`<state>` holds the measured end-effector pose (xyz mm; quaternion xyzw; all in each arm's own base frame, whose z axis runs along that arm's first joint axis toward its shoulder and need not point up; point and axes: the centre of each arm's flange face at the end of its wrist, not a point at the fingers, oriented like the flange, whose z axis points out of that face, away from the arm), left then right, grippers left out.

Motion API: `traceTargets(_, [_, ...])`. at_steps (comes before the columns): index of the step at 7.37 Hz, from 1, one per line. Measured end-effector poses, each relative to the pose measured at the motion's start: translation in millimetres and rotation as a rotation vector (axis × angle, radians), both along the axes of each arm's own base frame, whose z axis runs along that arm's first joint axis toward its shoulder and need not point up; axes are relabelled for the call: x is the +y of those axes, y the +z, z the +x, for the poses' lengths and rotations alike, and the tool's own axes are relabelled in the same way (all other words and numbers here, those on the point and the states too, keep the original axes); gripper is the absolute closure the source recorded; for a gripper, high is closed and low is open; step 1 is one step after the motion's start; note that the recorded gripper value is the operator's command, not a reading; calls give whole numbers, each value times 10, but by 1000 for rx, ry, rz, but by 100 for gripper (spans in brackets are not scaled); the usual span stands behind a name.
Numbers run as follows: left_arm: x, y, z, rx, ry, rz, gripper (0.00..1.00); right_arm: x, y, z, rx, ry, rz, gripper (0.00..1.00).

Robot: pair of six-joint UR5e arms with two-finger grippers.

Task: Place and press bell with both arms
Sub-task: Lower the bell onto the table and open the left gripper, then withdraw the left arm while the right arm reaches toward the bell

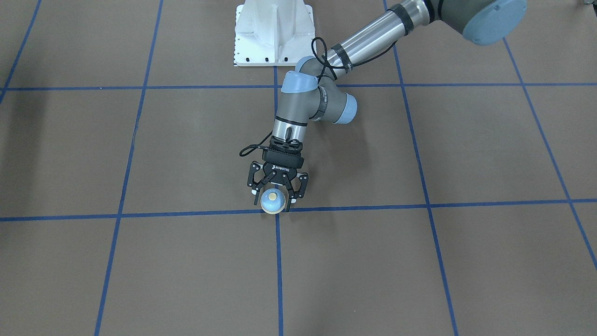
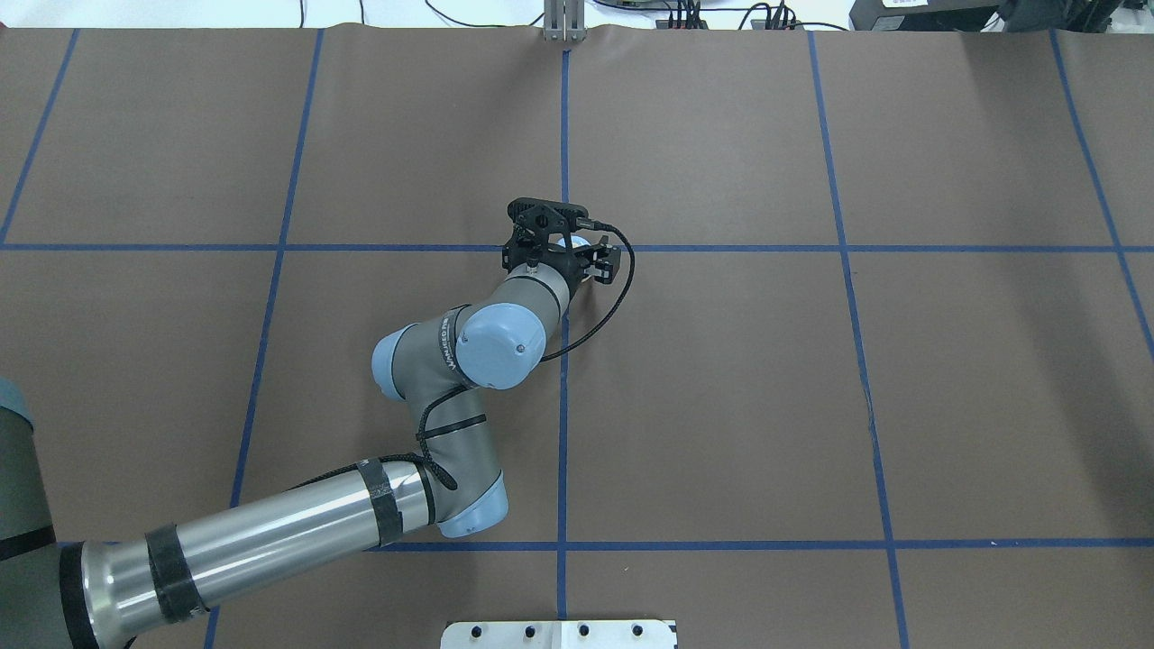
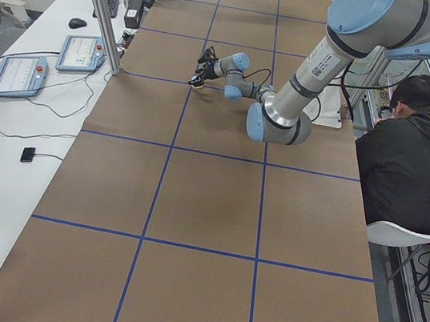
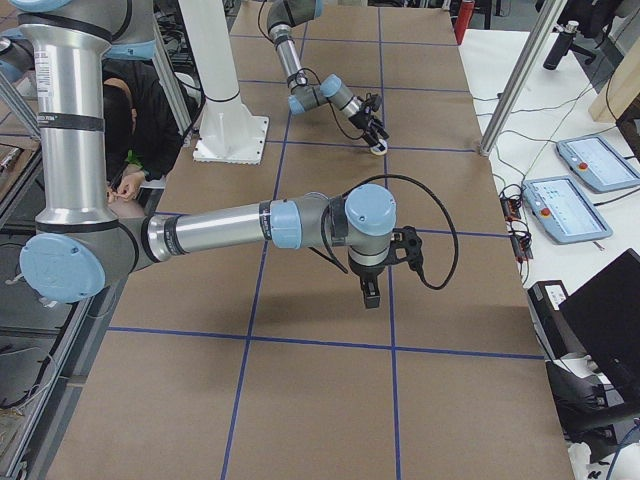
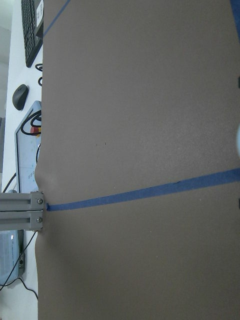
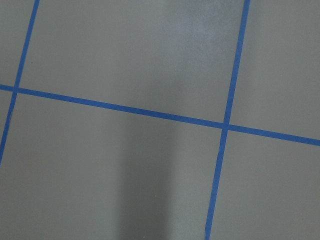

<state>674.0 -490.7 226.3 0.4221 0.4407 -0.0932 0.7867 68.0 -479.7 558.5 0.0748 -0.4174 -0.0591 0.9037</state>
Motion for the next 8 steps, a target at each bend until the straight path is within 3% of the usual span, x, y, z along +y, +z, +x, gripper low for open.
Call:
traceTargets(2, [-41, -122, -41, 16, 0, 5, 0, -7, -15, -2, -2, 11, -11, 0])
traceTargets(4, [-291, -278, -245, 9, 42, -16, 0, -171, -188, -161, -6, 19, -24, 0])
traceTargets(6, [-696, -433, -678, -122, 111, -67, 0, -419, -451, -628, 0, -26, -22, 1])
traceTargets(8, [-1084, -322, -1134, -226, 160, -111, 0, -784, -1045, -1355, 24, -7, -51, 5])
